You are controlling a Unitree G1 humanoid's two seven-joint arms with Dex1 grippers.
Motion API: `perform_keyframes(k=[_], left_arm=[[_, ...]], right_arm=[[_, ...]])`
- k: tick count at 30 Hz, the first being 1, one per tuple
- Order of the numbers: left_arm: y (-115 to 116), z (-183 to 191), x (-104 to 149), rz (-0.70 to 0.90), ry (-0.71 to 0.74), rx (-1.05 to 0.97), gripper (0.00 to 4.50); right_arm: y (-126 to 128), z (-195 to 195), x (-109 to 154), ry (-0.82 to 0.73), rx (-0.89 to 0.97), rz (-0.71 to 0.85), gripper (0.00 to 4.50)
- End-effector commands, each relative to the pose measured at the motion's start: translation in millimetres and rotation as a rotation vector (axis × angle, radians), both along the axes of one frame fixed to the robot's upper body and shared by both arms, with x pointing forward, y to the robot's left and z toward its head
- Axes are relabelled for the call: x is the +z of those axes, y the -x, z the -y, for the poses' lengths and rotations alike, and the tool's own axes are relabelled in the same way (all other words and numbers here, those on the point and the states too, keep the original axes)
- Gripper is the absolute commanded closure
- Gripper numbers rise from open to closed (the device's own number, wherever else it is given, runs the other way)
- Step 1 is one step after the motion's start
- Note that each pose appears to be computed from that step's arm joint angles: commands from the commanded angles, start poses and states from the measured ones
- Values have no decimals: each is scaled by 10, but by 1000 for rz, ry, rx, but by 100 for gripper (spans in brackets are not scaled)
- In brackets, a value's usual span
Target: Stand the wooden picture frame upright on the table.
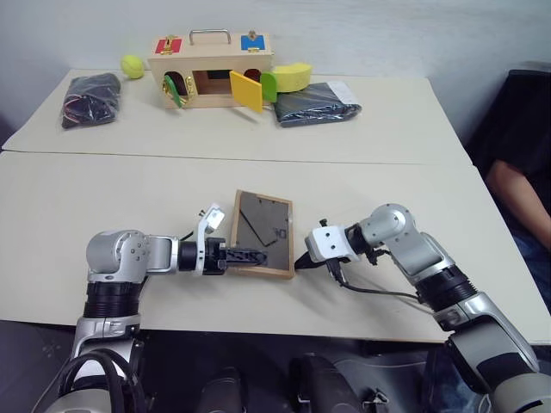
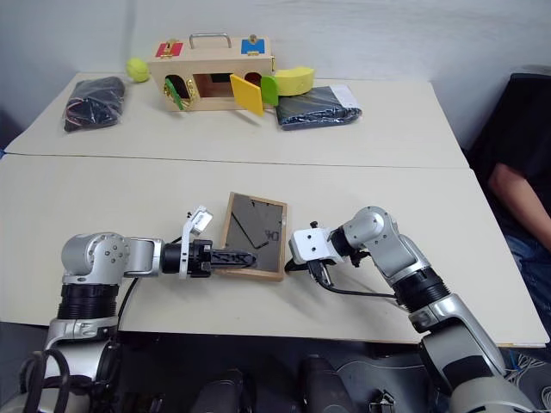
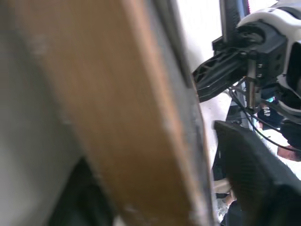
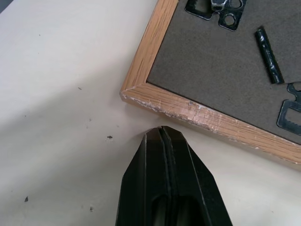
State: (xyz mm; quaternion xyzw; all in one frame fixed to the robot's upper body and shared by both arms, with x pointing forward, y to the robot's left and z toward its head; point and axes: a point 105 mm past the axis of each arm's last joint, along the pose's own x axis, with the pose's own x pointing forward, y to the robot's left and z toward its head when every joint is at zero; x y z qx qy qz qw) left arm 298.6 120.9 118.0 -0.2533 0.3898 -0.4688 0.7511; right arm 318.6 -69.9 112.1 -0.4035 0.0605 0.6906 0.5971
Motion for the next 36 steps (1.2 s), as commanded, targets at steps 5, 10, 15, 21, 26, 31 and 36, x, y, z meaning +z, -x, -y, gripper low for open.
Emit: perform_keyframes(k=[5, 10, 15, 21, 26, 31, 36], left_arm=[[128, -83, 281, 109, 31, -40, 326], [187, -35, 320, 164, 7, -75, 326], [206, 55, 409, 204, 31, -112, 326], [279, 218, 651, 266, 74, -209, 326], [148, 188, 597, 252, 30, -163, 326], [79, 71, 556, 241, 17, -120, 326], [62, -1, 533, 234, 9, -109, 326]], right_arm=[[14, 211, 576, -262, -155, -228, 284], [80, 71, 983, -417, -158, -357, 120], [18, -128, 1080, -481, -179, -395, 0], [115, -359, 1033, -474, -114, -408, 0], [359, -376, 1222, -515, -10, -441, 0], [423, -153, 1275, -503, -48, -405, 0], [192, 183, 1138, -435, -224, -198, 0]])
